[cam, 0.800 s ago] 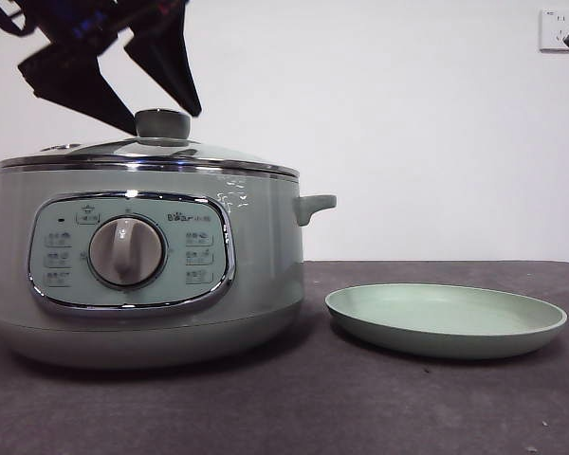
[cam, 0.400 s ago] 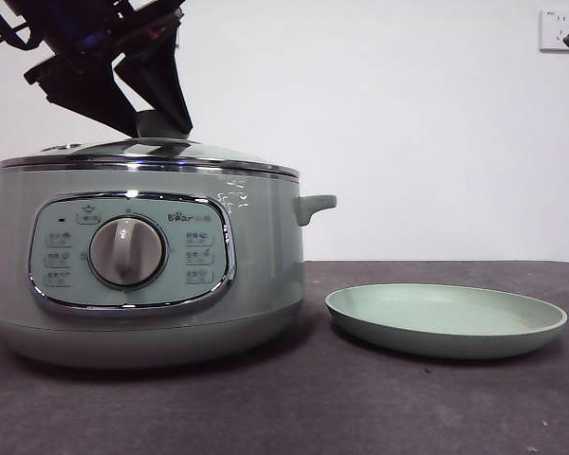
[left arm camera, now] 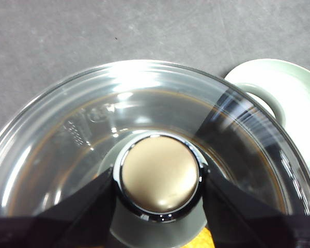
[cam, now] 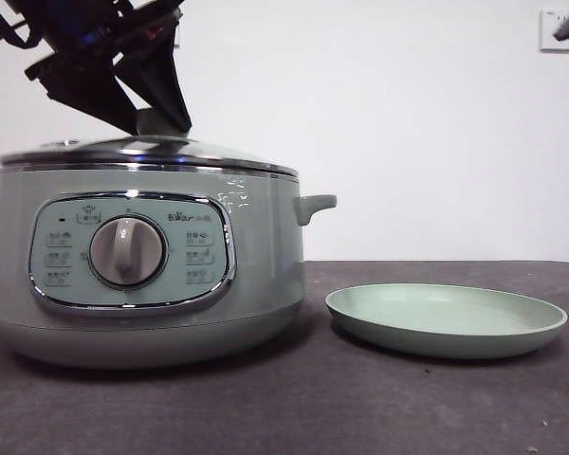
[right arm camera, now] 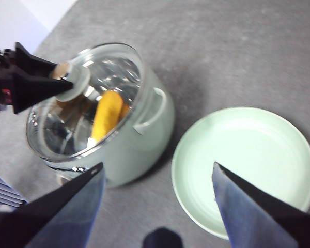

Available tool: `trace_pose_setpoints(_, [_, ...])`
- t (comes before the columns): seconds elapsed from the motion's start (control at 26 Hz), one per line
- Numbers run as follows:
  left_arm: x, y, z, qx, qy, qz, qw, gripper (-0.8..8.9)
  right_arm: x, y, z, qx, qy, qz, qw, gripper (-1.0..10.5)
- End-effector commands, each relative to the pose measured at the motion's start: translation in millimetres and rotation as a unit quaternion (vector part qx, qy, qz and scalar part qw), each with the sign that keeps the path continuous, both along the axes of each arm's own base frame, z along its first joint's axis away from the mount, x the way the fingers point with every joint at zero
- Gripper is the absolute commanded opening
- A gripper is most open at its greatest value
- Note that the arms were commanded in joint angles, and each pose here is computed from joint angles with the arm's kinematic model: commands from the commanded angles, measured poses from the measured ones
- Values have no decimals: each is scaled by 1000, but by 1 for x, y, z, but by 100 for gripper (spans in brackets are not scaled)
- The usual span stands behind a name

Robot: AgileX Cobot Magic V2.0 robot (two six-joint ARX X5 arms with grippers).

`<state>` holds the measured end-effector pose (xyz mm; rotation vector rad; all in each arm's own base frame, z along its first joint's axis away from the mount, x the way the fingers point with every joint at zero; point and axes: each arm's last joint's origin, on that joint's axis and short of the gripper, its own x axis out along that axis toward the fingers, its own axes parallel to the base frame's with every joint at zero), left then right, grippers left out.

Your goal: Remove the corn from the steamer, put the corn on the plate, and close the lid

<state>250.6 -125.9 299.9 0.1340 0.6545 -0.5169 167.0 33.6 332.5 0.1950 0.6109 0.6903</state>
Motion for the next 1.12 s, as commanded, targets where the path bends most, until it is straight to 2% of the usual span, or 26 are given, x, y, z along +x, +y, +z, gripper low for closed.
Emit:
trace_pose_setpoints(0.04, [-10, 6, 35, -19, -82, 14, 996, -9, 5, 8, 1, 17, 5, 7, 1000, 347])
trace_pose_setpoints(0.27, [-41, 25, 78, -39, -163, 51, 984, -9, 24, 42, -4, 39, 15, 66, 997, 343])
trace_pose_setpoints(0.62, [-102, 60, 114, -51, -250, 130, 958, -9, 59, 121, -8, -37, 36, 125, 991, 343])
trace_pose_setpoints(0.69, [-117, 68, 119, -51, -265, 149, 951, -9, 68, 146, -8, -65, 35, 137, 988, 343])
trace_pose_setpoints(0.81, [-140, 82, 125, -51, -288, 180, 939, -9, 84, 191, -10, -128, 35, 152, 979, 343])
trace_pose_setpoints(0.92, [-159, 93, 128, -52, -305, 207, 928, -9, 100, 234, -14, -191, 34, 161, 968, 343])
trace_pose_setpoints(1.12, [-178, 103, 131, -59, -324, 229, 916, -9, 122, 293, -43, -262, 39, 172, 949, 342])
